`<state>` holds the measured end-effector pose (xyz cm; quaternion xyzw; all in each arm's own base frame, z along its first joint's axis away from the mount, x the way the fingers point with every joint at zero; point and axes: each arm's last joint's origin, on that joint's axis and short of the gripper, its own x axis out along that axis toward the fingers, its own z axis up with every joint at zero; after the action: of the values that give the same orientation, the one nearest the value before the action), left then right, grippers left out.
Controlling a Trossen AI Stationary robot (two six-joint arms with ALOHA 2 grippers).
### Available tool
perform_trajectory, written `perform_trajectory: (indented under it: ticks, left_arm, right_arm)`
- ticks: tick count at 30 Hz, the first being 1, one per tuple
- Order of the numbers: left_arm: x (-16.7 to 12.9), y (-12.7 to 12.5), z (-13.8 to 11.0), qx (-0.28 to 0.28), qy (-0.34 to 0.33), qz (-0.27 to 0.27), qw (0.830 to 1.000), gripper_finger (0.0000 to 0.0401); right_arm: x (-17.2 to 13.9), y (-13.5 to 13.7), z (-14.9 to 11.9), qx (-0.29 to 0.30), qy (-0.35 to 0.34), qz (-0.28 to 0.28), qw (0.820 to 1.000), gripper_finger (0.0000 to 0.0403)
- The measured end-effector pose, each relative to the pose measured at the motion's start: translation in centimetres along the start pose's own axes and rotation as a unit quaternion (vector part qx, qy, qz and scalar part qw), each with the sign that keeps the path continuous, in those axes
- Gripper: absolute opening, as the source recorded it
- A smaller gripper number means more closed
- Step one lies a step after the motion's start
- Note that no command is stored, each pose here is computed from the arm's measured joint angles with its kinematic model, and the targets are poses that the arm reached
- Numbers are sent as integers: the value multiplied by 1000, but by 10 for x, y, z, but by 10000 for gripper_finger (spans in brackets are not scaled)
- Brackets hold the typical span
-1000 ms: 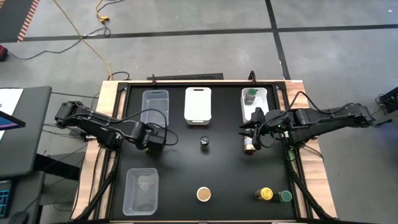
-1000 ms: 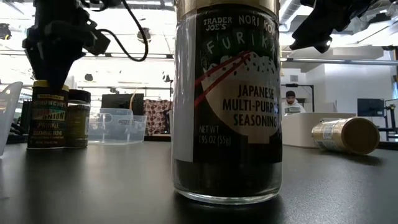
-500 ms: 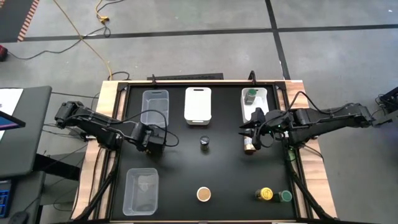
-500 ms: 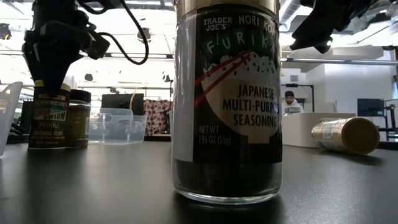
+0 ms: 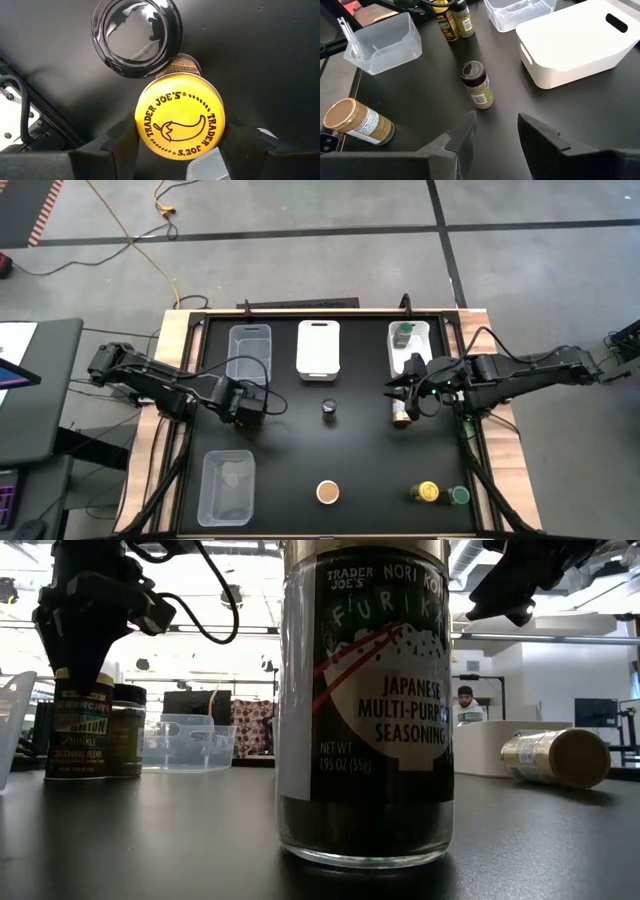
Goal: Sort spices by type
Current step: Put the top yellow spice bottle into the top transparent bin
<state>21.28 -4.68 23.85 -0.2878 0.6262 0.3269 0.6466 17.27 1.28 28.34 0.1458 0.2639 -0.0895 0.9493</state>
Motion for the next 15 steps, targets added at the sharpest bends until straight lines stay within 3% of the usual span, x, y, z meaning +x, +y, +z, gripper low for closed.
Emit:
perform_trajectory:
  ticks: [6, 15]
  left_arm:
    - [-3, 0, -1, -4, 17, -12, 1000, 224]
    - [-47, 12, -11, -27, 6, -40, 999, 224]
  right_arm:
    - [0, 0, 0, 0, 0, 0, 1000, 172]
    - [0, 0, -1, -3, 3, -1, 1000, 172]
